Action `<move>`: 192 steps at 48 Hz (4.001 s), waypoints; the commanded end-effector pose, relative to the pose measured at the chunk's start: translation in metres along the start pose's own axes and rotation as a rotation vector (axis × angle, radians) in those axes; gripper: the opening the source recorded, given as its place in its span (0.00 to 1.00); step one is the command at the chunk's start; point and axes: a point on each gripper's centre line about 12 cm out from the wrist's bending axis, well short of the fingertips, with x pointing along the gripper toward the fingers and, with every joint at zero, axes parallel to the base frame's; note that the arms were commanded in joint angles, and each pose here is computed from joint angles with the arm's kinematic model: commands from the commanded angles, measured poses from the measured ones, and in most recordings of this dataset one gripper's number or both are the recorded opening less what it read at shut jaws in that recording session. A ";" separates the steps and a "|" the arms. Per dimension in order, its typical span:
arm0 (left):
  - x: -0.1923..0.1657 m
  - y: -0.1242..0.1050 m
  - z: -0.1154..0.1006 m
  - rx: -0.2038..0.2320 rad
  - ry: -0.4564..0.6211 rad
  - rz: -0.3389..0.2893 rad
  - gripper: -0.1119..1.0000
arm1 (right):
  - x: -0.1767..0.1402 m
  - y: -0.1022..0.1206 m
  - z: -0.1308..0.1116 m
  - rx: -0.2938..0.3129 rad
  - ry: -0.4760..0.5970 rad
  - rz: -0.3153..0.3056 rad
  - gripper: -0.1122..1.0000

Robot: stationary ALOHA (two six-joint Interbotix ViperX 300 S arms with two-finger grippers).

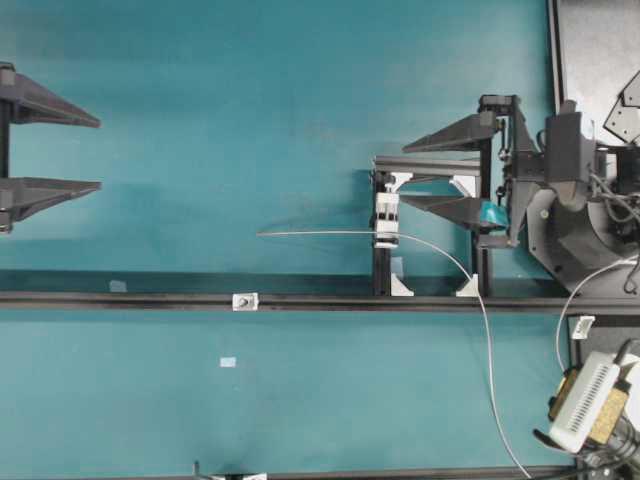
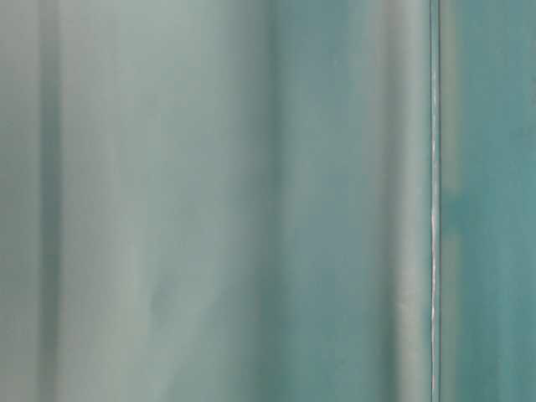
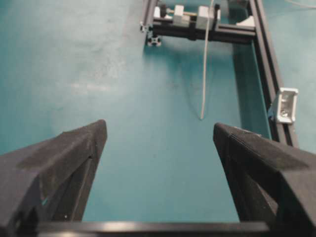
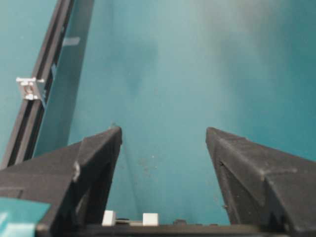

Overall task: Insert the wire into the hole on the right side and pull it with the left arm.
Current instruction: 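Move the right gripper down over the white wire near the fixture, then close the right gripper on the white wire's end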

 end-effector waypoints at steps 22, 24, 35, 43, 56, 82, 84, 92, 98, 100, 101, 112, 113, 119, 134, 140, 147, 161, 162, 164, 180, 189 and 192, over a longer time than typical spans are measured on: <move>0.038 0.001 -0.013 -0.007 0.087 0.010 0.83 | 0.049 0.009 -0.002 -0.005 0.124 0.019 0.80; 0.040 0.001 -0.015 -0.007 0.096 0.010 0.83 | 0.053 0.010 -0.004 -0.008 0.137 0.025 0.80; 0.051 0.002 -0.020 -0.008 0.129 0.012 0.83 | 0.074 0.018 -0.011 -0.017 0.191 0.044 0.80; 0.058 0.002 -0.025 -0.008 0.152 0.012 0.83 | 0.083 0.020 -0.016 -0.020 0.226 0.048 0.80; 0.065 0.002 -0.030 -0.007 0.175 0.013 0.83 | 0.097 0.020 -0.027 0.032 0.285 0.033 0.80; 0.065 0.004 -0.030 -0.009 0.176 0.019 0.83 | 0.125 0.021 -0.044 0.030 0.353 0.024 0.79; 0.066 0.004 -0.030 -0.009 0.176 0.019 0.83 | 0.128 0.021 -0.045 0.030 0.356 0.023 0.80; 0.065 0.004 -0.030 -0.010 0.174 0.021 0.83 | 0.134 0.021 -0.050 0.032 0.371 0.020 0.80; 0.065 0.005 -0.030 -0.010 0.174 0.022 0.83 | 0.139 0.021 -0.051 0.031 0.374 0.020 0.80; 0.065 0.004 -0.030 -0.008 0.174 0.020 0.83 | 0.140 0.021 -0.052 0.031 0.376 0.020 0.80; 0.065 0.004 -0.030 -0.010 0.174 0.021 0.83 | 0.141 0.021 -0.052 0.032 0.377 0.019 0.80; 0.065 0.005 -0.030 -0.010 0.176 0.022 0.83 | 0.147 0.021 -0.057 0.029 0.389 0.018 0.79; 0.066 0.004 -0.029 -0.007 0.174 0.020 0.83 | 0.147 0.020 -0.057 0.029 0.391 0.017 0.80; 0.066 0.004 -0.030 -0.008 0.177 0.020 0.83 | 0.147 0.019 -0.058 0.031 0.395 0.013 0.79; 0.066 0.004 -0.030 -0.008 0.177 0.020 0.83 | 0.148 0.019 -0.058 0.031 0.393 0.014 0.79; 0.065 0.004 -0.030 -0.007 0.176 0.020 0.83 | 0.148 0.019 -0.058 0.031 0.392 0.012 0.75; 0.065 0.004 -0.030 -0.010 0.174 0.021 0.83 | 0.148 0.019 -0.058 0.031 0.392 0.014 0.65; 0.065 0.004 -0.030 -0.008 0.176 0.020 0.83 | 0.147 0.019 -0.058 0.025 0.392 0.014 0.19; 0.065 0.004 -0.030 -0.010 0.176 0.021 0.83 | 0.147 0.019 -0.058 0.025 0.392 0.014 0.16; 0.065 0.004 -0.030 -0.010 0.176 0.021 0.83 | 0.147 0.019 -0.058 0.025 0.392 0.015 0.12; 0.065 0.004 -0.030 -0.010 0.176 0.021 0.83 | 0.143 0.019 -0.050 0.022 0.372 0.018 0.12; 0.066 0.004 -0.029 -0.009 0.174 0.021 0.83 | 0.141 0.019 -0.046 0.023 0.360 0.019 0.12; 0.066 0.005 -0.029 -0.010 0.174 0.022 0.83 | 0.141 0.019 -0.043 0.023 0.352 0.020 0.12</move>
